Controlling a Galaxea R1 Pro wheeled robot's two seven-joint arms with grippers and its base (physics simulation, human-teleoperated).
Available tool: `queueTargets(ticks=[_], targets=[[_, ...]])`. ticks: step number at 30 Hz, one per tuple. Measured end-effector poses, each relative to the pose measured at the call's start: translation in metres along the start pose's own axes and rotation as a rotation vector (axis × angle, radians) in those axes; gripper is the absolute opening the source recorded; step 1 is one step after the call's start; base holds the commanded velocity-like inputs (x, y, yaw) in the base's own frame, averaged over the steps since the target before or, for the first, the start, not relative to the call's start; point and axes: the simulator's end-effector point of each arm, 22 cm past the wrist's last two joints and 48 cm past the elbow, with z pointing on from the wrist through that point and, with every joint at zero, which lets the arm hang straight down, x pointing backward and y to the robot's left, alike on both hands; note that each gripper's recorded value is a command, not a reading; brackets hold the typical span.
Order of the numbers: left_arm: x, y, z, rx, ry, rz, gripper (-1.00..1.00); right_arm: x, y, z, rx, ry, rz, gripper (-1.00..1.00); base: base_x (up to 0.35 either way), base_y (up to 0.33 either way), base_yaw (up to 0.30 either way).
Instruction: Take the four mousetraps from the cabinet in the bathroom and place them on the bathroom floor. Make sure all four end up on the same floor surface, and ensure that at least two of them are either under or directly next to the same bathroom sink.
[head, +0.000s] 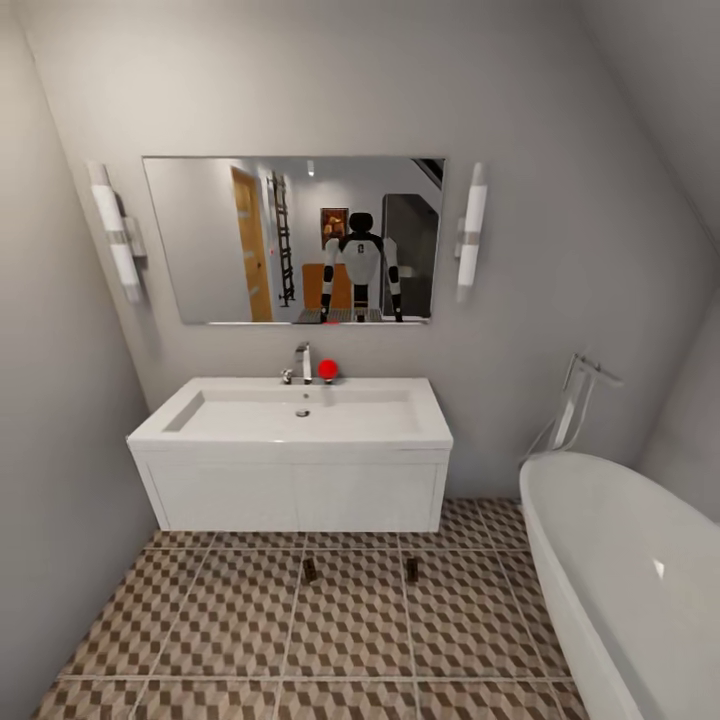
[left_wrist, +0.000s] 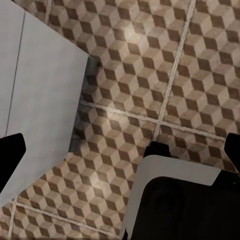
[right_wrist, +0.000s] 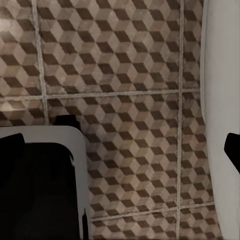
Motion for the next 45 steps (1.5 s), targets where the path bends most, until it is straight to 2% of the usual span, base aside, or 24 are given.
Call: queueTargets(ticks=[26, 45], targets=[[0.002, -0.004, 0.0, 0.005, -0.006, 0.0, 1.0, 0.001, -0.004, 0.0, 0.013, 0.003, 0.001, 1.0, 0.0, 0.0, 0.257], [0.026, -0.01, -0.002, 0.013, 0.023, 0.005, 1.0, 0.0, -0.003, 0.0, 0.012, 0.002, 0.001, 1.0, 0.0, 0.0, 0.276]])
